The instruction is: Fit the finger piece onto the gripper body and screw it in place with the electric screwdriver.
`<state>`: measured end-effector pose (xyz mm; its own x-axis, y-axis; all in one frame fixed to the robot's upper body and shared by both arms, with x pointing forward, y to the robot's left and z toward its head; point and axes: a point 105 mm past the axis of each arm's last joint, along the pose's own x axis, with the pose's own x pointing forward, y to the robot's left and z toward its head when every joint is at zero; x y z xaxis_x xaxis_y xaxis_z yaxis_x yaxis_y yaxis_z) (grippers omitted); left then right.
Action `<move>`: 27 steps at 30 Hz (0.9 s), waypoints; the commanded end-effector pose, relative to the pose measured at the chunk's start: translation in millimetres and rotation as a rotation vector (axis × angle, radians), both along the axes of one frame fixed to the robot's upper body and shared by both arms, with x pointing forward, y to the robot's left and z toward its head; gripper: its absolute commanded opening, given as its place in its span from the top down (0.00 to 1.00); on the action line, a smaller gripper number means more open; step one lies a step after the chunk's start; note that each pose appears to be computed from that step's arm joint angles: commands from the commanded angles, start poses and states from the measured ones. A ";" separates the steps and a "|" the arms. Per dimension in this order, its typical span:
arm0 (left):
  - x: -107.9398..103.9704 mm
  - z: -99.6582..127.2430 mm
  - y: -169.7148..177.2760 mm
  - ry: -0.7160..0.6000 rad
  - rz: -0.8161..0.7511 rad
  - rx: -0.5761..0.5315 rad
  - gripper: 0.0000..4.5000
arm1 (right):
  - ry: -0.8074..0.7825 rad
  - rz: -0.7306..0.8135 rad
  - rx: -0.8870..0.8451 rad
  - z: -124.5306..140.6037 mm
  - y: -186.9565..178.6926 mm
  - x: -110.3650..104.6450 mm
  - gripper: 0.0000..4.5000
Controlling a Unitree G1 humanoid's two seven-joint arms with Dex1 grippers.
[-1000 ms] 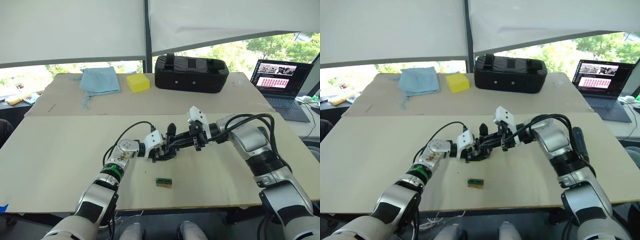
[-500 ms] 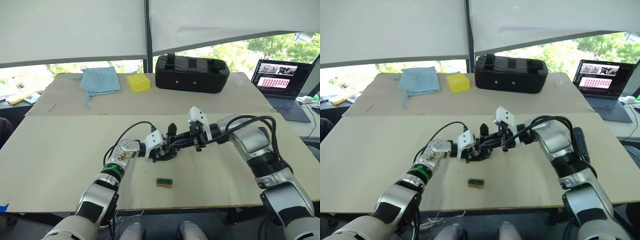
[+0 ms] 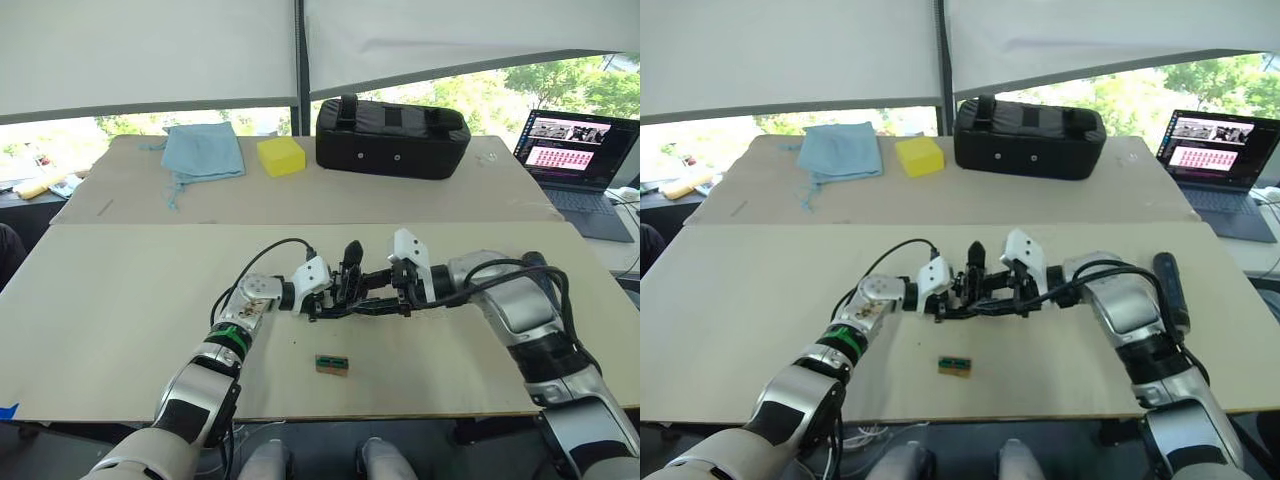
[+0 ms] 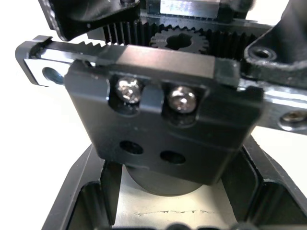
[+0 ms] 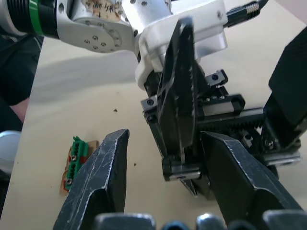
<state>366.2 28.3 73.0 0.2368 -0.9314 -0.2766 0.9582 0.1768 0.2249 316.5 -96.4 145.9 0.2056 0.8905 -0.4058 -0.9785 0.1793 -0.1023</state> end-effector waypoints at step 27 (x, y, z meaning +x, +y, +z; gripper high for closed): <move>-80.0 154.4 69.4 0.006 -0.282 -0.169 0.00 | 0.289 -1.544 -0.350 6.3 -288.4 -41.2 0.01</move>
